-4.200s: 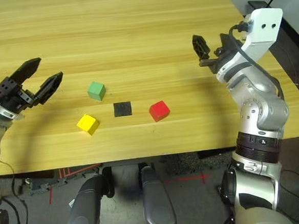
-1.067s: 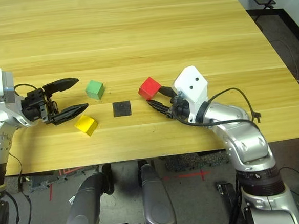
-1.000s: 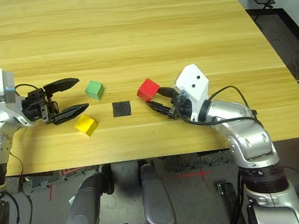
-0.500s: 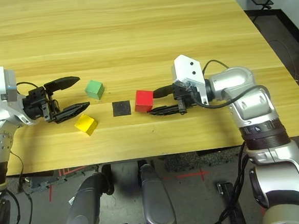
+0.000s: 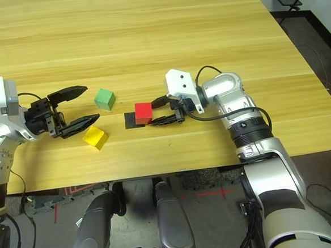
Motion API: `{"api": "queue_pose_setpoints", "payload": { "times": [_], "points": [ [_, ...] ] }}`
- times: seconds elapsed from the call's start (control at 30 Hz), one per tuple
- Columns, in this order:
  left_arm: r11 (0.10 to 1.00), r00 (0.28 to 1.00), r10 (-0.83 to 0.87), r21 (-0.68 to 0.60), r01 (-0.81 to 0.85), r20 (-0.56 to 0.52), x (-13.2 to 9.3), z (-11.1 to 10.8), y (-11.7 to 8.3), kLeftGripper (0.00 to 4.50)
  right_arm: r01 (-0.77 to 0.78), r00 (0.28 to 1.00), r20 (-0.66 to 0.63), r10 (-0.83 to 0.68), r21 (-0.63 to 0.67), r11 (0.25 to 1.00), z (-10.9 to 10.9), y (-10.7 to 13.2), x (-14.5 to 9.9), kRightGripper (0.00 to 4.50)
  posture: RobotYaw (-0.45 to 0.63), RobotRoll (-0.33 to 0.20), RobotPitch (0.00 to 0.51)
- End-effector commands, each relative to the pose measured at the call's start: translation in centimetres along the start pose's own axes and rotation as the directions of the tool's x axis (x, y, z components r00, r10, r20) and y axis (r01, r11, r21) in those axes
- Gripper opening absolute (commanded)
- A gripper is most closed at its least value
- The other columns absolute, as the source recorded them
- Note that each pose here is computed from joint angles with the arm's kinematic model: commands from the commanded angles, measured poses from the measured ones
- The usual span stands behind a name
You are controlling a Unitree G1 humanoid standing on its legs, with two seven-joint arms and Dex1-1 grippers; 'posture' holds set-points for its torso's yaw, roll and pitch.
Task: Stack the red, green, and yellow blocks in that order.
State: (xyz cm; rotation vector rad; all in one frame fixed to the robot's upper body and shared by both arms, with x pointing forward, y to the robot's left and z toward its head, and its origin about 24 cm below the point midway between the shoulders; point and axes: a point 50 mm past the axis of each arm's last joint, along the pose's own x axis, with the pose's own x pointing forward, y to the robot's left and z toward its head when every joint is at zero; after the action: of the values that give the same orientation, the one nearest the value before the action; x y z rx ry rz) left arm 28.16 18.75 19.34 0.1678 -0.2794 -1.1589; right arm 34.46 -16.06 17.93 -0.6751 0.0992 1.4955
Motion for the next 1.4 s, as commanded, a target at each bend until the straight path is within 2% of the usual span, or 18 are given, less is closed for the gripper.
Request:
{"api": "queue_pose_setpoints", "payload": {
  "times": [0.03,0.57,0.9,1.13,1.27,1.4],
  "points": [
    [1.000,1.000,-0.003,-0.010,0.003,-0.005,-0.2,0.0,-0.3,4.50,0.011,1.000,-0.019,-0.011,-0.006,1.000,-0.4,-0.1,0.5,2.04,0.31,0.041,0.304],
    [1.000,1.000,-0.008,-0.024,0.008,0.002,0.2,-0.1,-0.6,4.50,0.012,1.000,-0.012,-0.013,-0.018,1.000,-0.9,-0.4,2.3,2.04,0.32,0.044,0.317],
    [1.000,1.000,-0.003,-0.029,0.003,0.003,0.2,-0.1,-0.6,4.50,-0.004,1.000,-0.007,0.003,-0.020,1.000,-0.9,-0.3,2.6,2.04,0.33,0.046,0.318],
    [1.000,1.000,-0.006,-0.029,0.006,0.003,0.2,-0.1,-0.5,4.50,0.012,1.000,-0.022,-0.013,-0.018,1.000,-1.2,-0.4,2.2,4.45,0.32,0.051,0.317],
    [0.999,1.000,-0.012,-0.030,0.012,0.001,0.3,-0.1,-0.4,4.50,0.014,1.000,-0.014,-0.015,-0.022,1.000,-0.7,-0.7,1.4,4.49,0.31,0.053,0.314],
    [1.000,1.000,-0.013,-0.027,0.013,0.001,0.4,-0.1,-0.2,4.50,-0.011,1.000,0.012,0.011,-0.038,0.999,0.8,-0.9,-0.4,4.49,0.31,0.053,0.303]
  ]
}}
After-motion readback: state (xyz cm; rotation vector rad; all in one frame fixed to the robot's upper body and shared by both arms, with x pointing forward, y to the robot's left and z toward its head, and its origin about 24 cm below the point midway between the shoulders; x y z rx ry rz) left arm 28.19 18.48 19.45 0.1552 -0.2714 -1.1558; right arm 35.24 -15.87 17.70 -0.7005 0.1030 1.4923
